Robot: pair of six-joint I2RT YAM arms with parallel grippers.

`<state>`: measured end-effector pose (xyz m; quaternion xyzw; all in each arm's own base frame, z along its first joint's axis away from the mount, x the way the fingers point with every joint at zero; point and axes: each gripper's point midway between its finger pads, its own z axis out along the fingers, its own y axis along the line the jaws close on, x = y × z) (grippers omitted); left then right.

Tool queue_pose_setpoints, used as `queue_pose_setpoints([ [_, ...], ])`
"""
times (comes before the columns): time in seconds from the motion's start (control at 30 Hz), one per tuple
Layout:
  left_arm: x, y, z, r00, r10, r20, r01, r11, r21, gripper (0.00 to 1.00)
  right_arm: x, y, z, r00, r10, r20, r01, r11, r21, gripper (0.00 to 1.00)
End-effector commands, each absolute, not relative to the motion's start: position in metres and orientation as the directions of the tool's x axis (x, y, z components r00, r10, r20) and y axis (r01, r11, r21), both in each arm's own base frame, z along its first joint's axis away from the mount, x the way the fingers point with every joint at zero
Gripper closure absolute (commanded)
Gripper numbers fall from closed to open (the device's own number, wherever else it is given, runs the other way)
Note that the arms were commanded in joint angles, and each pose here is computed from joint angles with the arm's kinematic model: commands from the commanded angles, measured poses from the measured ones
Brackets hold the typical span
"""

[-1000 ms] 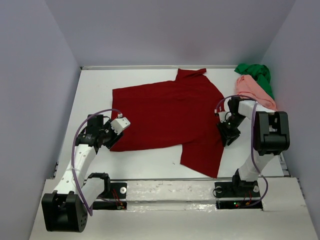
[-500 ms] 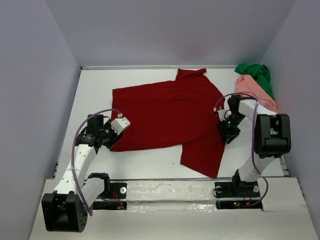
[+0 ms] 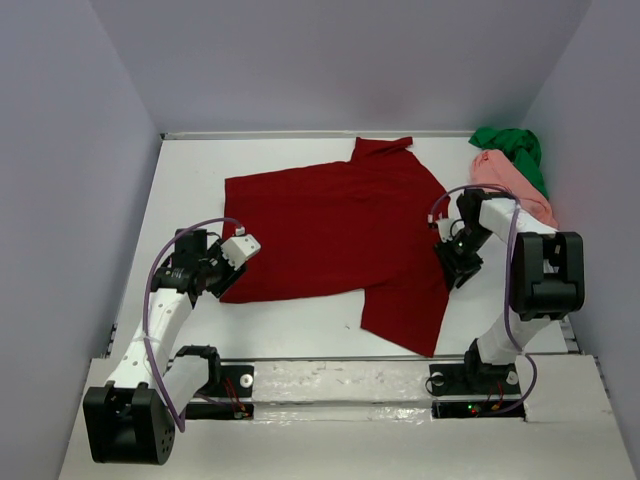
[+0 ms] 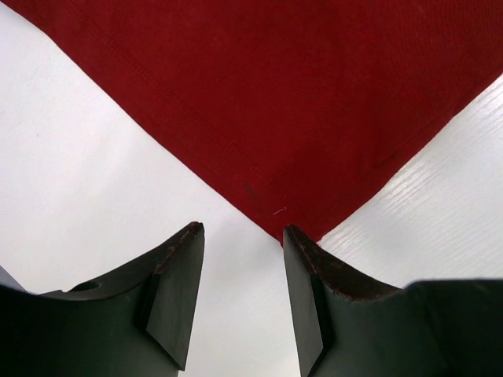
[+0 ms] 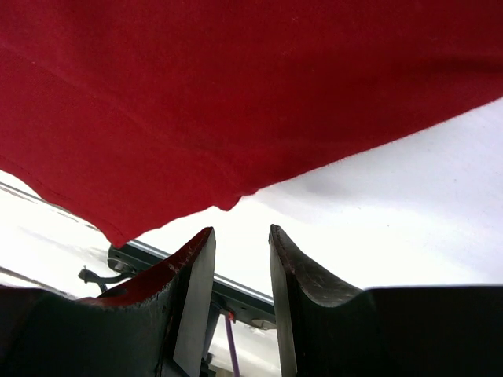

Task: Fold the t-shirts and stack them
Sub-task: Grap the side of the flattened tshirt closest away from the robot with both arms

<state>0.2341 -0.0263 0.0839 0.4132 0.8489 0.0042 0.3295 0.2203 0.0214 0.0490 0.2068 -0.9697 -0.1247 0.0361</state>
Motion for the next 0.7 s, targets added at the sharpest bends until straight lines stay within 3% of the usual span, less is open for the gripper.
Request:
queue_pose_setpoints([
  [0.0,0.235,-0.027,0.086,-0.43,0.703,-0.566,0.694,0.659,0.291,0.44,0.22,0.025,0.045,-0.902,-0.431,0.028,-0.407,0.87,0.276,0.6],
  [0.67,0.235,-0.026,0.087,-0.428,0.706,-0.564,0.691,0.658,0.299,0.39,0.224,0.031,0.021,-0.901,-0.427,0.075,-0.385,0.868,0.315,0.61],
])
